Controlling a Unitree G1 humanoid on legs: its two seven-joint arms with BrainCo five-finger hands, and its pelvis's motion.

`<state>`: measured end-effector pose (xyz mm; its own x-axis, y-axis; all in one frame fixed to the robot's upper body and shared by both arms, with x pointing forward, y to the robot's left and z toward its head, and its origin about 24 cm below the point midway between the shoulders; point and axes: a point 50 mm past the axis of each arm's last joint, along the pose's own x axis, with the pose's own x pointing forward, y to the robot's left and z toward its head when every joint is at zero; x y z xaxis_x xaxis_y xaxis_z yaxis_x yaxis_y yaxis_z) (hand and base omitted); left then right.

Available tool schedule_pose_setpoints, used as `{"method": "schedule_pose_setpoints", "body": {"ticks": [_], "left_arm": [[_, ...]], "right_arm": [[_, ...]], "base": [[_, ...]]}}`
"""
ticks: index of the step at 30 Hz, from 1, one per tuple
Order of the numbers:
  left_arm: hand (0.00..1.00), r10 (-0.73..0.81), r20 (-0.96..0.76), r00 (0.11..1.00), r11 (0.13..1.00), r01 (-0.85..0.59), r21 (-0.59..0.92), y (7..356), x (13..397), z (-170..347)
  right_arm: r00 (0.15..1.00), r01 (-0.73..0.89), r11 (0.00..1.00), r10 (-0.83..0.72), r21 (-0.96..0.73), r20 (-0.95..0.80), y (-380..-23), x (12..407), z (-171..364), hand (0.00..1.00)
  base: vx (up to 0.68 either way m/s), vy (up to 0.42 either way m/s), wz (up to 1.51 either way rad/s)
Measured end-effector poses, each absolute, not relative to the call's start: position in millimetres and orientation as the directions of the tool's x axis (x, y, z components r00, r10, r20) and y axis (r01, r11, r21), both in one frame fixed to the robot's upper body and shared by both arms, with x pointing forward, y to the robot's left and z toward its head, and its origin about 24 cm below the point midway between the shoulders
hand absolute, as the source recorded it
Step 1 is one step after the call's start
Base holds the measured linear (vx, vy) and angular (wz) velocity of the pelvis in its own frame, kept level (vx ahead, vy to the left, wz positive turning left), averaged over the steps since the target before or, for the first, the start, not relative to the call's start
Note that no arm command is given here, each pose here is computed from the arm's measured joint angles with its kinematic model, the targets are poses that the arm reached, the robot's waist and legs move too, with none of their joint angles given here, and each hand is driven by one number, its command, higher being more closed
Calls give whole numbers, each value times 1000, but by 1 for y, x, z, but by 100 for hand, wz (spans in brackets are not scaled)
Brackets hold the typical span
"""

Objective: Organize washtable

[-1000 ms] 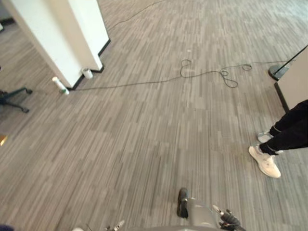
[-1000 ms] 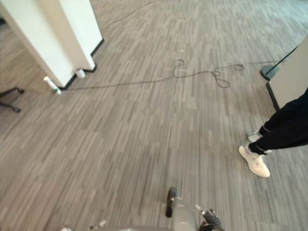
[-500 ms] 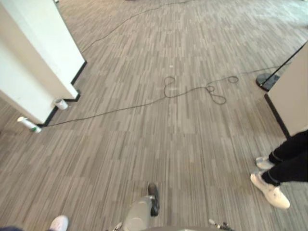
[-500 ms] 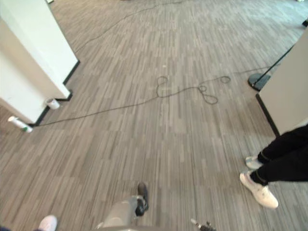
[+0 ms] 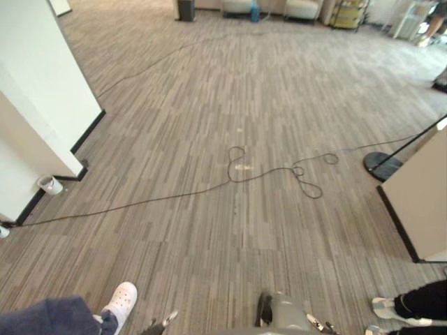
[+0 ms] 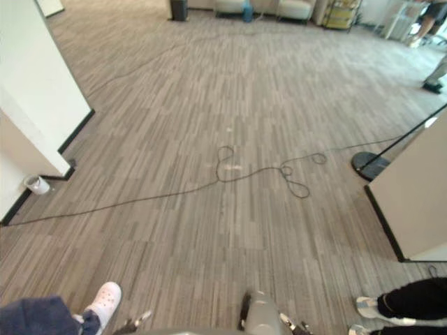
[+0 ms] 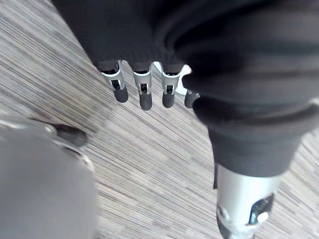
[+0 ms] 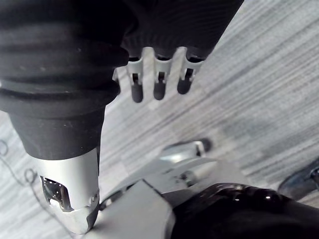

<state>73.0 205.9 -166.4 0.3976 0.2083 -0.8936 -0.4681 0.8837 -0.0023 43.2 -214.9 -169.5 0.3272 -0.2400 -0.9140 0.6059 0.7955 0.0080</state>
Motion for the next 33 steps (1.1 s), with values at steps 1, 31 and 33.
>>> {"method": "schedule_pose_setpoints", "body": {"ticks": [1, 31, 33], "left_arm": [[0, 200, -895, 398, 883, -470, -12, 202, 73, -167], [0, 209, -897, 389, 926, -374, 54, 217, 66, -165], [0, 197, -878, 435, 927, -375, 22, 212, 88, -162]], "right_arm": [[323, 607, 795, -243, 4, -914, -217, 42, -169, 0], [364, 571, 821, -253, 0, -897, -214, 57, -167, 0], [365, 581, 814, -259, 1, -894, -216, 58, -167, 0]], "base": [[709, -318, 25], [587, 11, -4], [473, -50, 40]]}}
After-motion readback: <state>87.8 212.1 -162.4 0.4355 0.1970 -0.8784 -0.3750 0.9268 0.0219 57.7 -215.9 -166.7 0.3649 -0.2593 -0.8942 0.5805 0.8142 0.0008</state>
